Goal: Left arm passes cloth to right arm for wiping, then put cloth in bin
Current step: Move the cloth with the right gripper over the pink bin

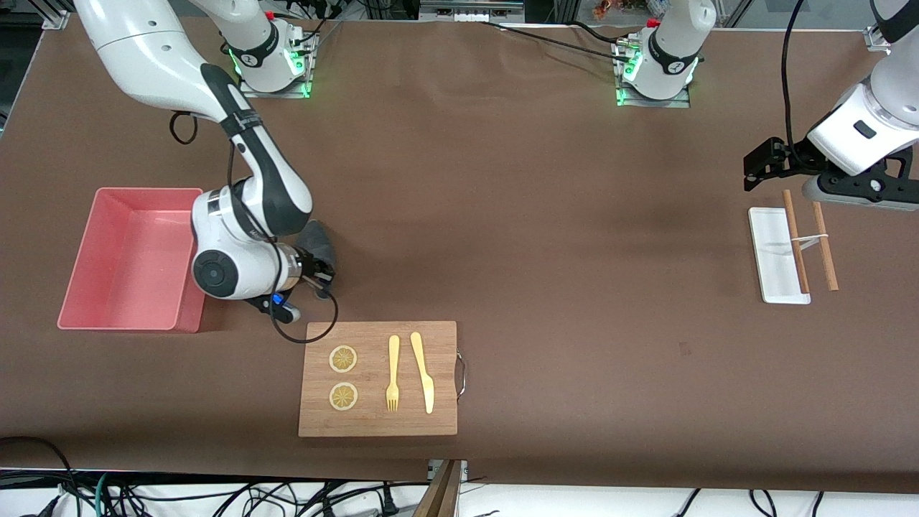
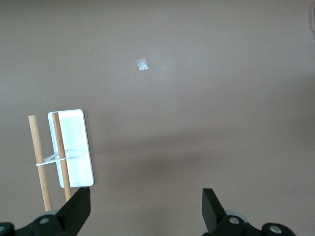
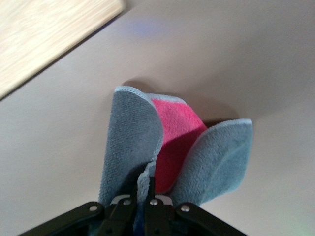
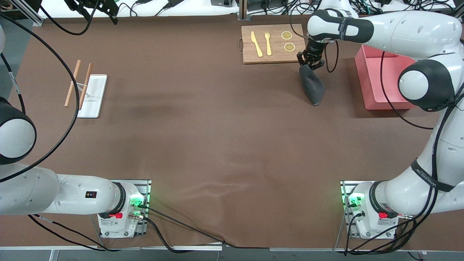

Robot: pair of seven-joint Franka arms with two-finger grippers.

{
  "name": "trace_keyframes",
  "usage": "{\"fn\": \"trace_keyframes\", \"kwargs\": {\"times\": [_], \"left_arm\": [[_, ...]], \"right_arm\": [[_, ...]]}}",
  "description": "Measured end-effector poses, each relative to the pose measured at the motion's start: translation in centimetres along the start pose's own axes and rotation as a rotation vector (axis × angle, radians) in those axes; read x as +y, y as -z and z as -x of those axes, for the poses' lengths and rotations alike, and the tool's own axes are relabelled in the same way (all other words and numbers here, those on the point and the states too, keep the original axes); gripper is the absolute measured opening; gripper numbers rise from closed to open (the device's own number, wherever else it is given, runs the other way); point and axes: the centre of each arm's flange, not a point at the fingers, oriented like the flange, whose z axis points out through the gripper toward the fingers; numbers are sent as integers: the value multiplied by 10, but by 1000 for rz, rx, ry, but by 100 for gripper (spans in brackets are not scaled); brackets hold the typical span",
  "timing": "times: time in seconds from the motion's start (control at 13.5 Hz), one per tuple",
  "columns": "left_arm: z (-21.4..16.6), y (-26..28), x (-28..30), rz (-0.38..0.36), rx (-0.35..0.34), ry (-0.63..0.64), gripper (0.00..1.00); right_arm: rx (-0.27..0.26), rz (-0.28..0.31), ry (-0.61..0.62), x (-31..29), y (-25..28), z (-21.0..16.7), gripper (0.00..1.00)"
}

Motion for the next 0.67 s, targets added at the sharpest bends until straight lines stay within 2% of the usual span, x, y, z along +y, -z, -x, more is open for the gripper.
{"fn": "trace_keyframes", "kwargs": {"times": [0.3, 0.52, 0.67], "left_arm": [[5, 6, -4, -1, 11, 6, 100], [5, 4, 2, -1, 0, -5, 100], [7, -1, 3, 0, -25, -5, 100]], "right_arm": [[14, -61, -44, -36, 16, 31, 0], [-15, -26, -39, -30, 76, 30, 0], [-36, 14, 12, -9, 127, 26, 0]]}}
